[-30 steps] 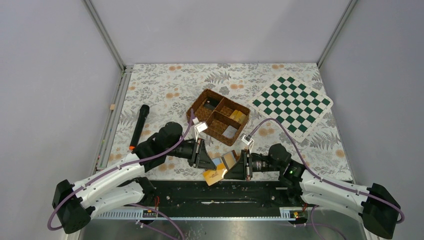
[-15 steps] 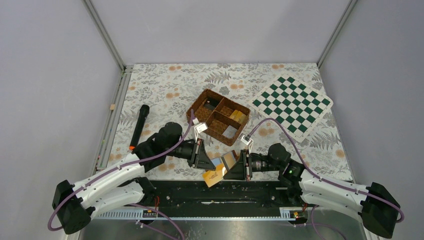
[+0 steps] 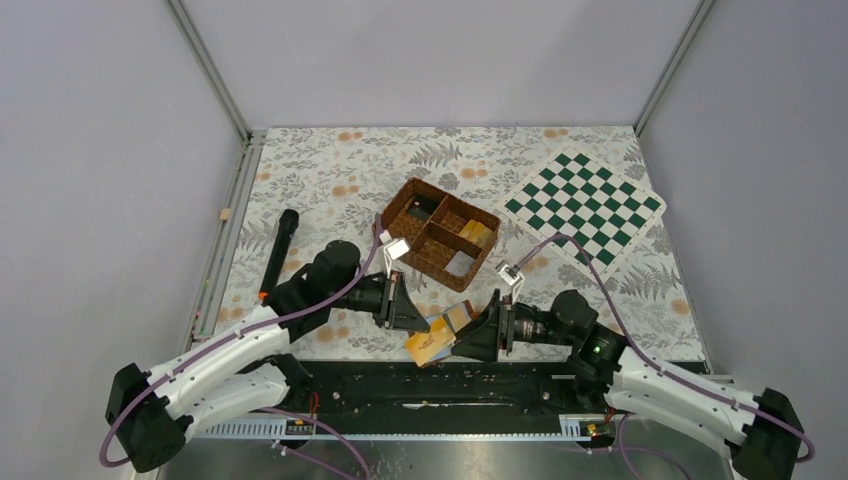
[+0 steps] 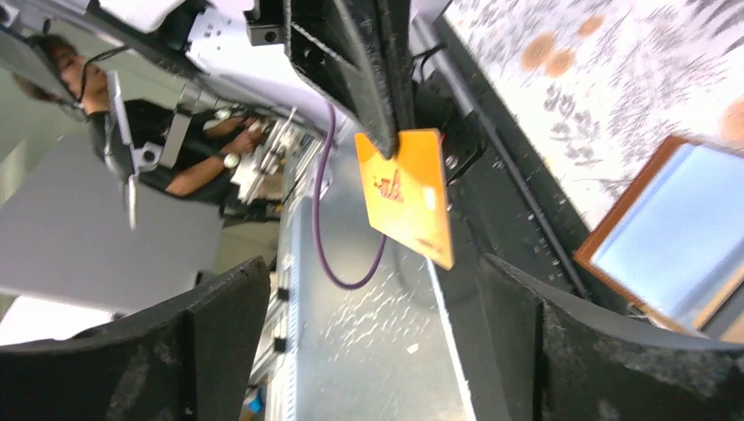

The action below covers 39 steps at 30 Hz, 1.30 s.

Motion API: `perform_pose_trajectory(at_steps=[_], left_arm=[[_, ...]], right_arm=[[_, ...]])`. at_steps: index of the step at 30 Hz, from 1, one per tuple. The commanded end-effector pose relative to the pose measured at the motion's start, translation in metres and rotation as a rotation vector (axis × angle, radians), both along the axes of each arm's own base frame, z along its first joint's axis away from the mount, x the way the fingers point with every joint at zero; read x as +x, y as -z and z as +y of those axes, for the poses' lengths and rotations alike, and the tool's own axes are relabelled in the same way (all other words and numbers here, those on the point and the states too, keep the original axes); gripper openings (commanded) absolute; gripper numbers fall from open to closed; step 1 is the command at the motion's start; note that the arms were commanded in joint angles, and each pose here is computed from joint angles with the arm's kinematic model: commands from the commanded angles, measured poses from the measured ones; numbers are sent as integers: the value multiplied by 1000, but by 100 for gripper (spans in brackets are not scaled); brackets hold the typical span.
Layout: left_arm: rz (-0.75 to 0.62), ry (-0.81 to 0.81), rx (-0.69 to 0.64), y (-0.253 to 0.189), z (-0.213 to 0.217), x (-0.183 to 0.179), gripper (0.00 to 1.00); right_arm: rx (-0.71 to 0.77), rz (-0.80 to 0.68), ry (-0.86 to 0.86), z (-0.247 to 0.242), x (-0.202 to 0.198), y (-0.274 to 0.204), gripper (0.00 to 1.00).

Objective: Take the credit cards out of the card holder
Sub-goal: Place the credit card in the storage box.

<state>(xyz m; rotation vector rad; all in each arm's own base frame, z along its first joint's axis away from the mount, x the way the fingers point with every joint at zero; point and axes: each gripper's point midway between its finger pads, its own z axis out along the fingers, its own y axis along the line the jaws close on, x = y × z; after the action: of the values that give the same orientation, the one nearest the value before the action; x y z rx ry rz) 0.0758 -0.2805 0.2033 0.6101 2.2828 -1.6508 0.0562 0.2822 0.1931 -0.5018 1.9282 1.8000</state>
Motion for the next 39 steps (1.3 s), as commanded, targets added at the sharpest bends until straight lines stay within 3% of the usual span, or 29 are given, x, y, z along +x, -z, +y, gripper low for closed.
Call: perform_pose_trajectory(at_steps=[1, 9, 19, 22, 28, 39], left_arm=[[-78, -144, 8, -20, 0, 42, 0], [-164, -411, 26, -38, -14, 146, 0], [-178, -457, 40, -12, -74, 249, 0], [-153, -478, -24, -9, -90, 268, 0], [-106, -481, -20, 19, -110, 296, 0], [-116, -491, 8, 48, -110, 322, 0]], right_arm=[[-61, -62, 208, -17, 29, -9, 99], [-93, -123, 494, -72, 49, -30, 99], [-166, -176, 645, -106, 62, -33, 100], [-183, -194, 654, -109, 63, -36, 100], [-204, -224, 683, -114, 68, -39, 99], [-232, -239, 717, -116, 76, -37, 100]])
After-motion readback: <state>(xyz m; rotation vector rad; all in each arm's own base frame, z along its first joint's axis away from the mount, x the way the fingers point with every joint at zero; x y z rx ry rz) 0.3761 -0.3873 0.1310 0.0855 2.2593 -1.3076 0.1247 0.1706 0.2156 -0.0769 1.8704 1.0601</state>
